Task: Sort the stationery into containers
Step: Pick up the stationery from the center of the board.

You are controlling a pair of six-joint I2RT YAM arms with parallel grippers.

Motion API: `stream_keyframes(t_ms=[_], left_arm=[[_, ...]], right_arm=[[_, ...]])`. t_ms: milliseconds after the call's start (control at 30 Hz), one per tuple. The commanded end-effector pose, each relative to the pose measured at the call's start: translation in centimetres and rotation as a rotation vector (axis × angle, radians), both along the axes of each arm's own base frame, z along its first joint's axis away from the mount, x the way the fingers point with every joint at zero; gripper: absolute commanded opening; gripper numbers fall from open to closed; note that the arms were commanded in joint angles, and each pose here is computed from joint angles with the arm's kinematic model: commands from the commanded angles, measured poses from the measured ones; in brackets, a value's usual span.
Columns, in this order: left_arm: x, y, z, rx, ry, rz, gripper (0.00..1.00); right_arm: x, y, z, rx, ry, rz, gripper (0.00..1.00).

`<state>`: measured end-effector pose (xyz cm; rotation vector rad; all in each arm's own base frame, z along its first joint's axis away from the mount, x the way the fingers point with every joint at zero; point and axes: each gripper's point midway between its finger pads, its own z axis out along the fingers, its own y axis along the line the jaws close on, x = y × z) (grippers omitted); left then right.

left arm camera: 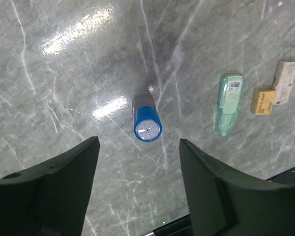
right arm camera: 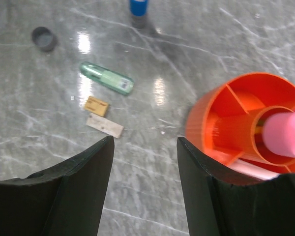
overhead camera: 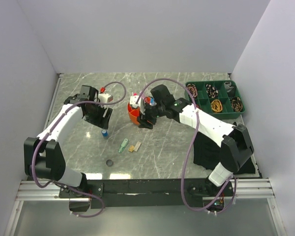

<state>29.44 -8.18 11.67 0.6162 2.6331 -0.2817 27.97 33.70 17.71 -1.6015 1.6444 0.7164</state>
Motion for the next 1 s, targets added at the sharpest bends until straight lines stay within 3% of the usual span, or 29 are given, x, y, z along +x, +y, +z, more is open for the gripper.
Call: stream_keyframes(t_ms=[0, 133, 567, 967], left_arm=[[1.1, -0.5, -0.4, 0.001, -0.001, -0.005, 0.69], [0.9, -1.0, -0.9, 0.007, 0.033, -0.02, 0.62], [-0.2, -0.7, -3.2, 0.054, 0.096, -0.014, 0.6], [-1.0, -0.8, -4.5, 0.062, 0.151, -0.02, 0.52]], right_arm=[[-1.2, 0.5, 2.4, 0.059, -0.062, 0.031, 0.62], [-1.2, 0.2, 2.3, 0.065, -0.079, 0.016, 0.62], [-0.5, 0.4, 2.5, 0.072, -0.095, -0.004, 0.62], [0.2, 0.7, 2.6, 0.077, -0.106, -0.024, 0.62]])
